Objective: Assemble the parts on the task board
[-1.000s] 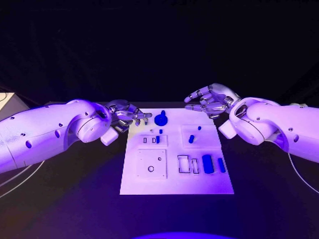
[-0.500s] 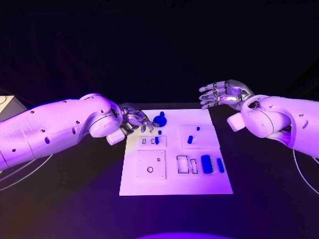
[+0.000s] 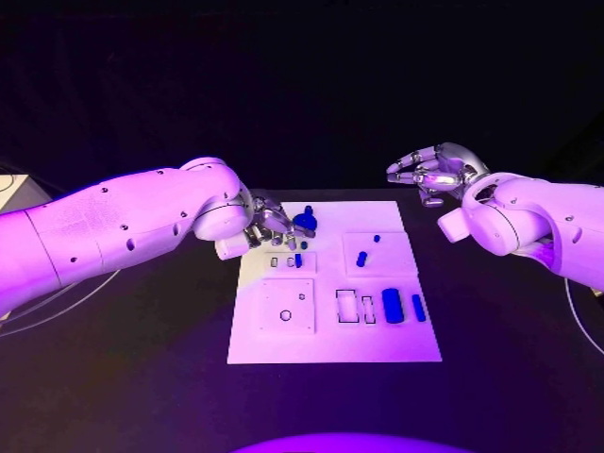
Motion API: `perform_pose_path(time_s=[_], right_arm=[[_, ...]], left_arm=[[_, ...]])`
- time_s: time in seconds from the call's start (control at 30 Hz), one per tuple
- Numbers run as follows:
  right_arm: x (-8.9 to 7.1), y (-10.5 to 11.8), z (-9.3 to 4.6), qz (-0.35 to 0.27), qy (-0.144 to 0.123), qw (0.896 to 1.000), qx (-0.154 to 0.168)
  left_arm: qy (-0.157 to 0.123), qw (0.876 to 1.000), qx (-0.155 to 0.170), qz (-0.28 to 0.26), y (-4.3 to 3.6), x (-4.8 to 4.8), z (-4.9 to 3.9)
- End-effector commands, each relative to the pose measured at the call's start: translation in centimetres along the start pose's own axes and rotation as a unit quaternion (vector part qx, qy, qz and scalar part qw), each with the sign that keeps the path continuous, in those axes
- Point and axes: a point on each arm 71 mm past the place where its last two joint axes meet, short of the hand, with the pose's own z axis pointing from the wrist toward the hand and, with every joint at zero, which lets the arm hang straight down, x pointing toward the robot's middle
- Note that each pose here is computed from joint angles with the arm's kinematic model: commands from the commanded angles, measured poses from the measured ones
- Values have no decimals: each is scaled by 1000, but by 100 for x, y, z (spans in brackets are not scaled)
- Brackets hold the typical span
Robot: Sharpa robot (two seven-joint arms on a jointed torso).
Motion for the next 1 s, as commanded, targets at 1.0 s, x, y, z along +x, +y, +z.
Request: perform_pose_path(time_s=[1.0], right_arm=[[189, 92, -73, -148, 20, 989, -14]], left_arm=[[53, 989, -77, 113, -81, -26, 232]])
